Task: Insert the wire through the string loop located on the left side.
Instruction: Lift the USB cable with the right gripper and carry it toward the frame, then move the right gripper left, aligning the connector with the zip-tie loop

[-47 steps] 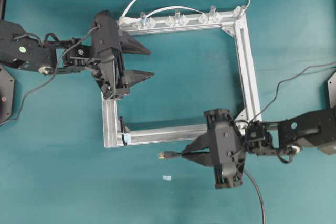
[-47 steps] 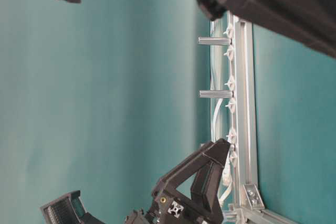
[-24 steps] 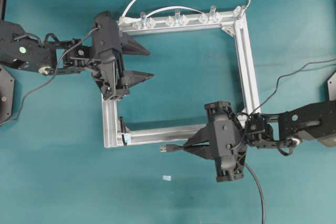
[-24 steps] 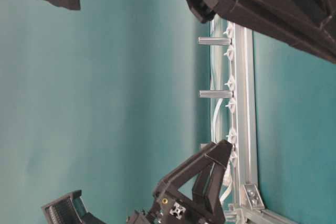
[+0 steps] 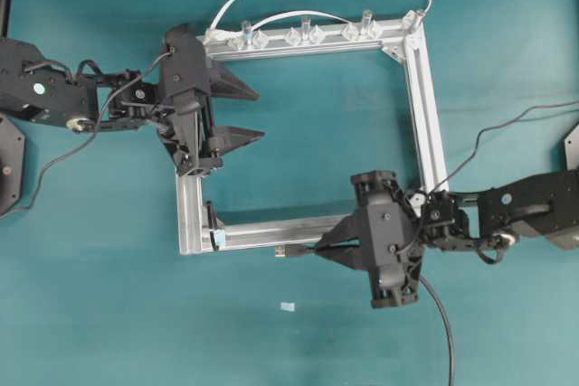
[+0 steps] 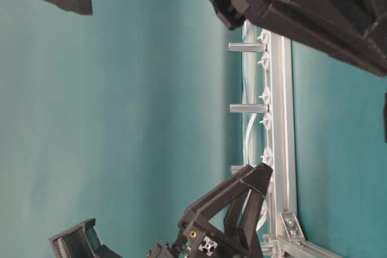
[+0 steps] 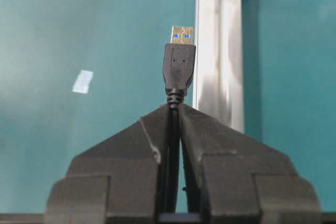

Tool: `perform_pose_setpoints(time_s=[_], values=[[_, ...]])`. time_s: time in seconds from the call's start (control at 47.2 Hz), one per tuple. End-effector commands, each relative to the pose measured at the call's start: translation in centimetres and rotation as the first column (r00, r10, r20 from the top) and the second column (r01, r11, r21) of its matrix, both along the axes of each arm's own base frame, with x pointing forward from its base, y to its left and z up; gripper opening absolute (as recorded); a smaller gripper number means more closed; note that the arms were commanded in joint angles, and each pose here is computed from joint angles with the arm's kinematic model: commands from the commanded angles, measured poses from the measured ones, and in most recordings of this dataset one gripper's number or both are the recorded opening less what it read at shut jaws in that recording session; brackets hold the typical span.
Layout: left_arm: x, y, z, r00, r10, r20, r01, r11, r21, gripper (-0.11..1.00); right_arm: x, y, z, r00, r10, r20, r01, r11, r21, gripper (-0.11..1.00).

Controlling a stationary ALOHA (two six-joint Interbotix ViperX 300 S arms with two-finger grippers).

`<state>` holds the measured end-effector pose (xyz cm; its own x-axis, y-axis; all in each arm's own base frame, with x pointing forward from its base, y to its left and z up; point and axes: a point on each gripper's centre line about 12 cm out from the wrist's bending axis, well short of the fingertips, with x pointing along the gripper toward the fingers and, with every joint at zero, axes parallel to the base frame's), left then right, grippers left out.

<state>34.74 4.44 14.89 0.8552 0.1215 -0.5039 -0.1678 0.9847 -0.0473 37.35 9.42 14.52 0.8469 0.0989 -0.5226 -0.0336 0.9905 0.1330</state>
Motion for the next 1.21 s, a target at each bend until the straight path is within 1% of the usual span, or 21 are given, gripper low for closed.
perform_pose_setpoints(time_s=[0.0, 0.254, 0.424, 0.593, 0.869, 1.039, 1.187], values=[[0.3, -0.1, 1.2, 0.999, -0.004, 0.037, 0.004, 1.000, 0.003, 0.72, 0.3, -0.6, 1.6, 0.999, -0.010, 0.048, 0.010, 1.000, 0.000, 0.08], [-0.2, -0.3, 1.7, 1.000, -0.011, 0.022, 0.011, 1.000, 0.006, 0.72, 0.4, -2.0, 1.4, 0.999, -0.019, 0.046, 0.020, 0.999, -0.029, 0.08], [-0.9, -0.3, 1.8, 1.000, -0.011, 0.000, 0.011, 1.000, 0.002, 0.72, 0.4, -2.6, 1.3, 0.999, -0.027, 0.043, 0.029, 0.999, -0.037, 0.08], [-1.6, -0.4, 2.1, 1.000, -0.015, -0.025, 0.015, 1.000, 0.000, 0.72, 0.3, -2.6, 1.1, 0.999, -0.027, 0.037, 0.029, 0.999, -0.038, 0.08], [-2.6, -0.6, 2.6, 0.999, -0.020, -0.032, 0.020, 1.000, 0.001, 0.72, 0.2, -2.6, 1.0, 0.999, -0.026, 0.034, 0.028, 0.999, -0.040, 0.08], [-3.0, -1.2, 3.0, 0.999, -0.036, -0.032, 0.036, 0.999, 0.000, 0.72, 0.2, -2.6, 1.0, 0.999, -0.026, 0.034, 0.027, 0.999, -0.042, 0.08], [-3.5, -1.8, 3.1, 0.997, -0.055, -0.053, 0.055, 0.999, -0.004, 0.71, 0.2, -2.6, 1.0, 0.999, -0.026, 0.037, 0.028, 0.999, -0.042, 0.08]])
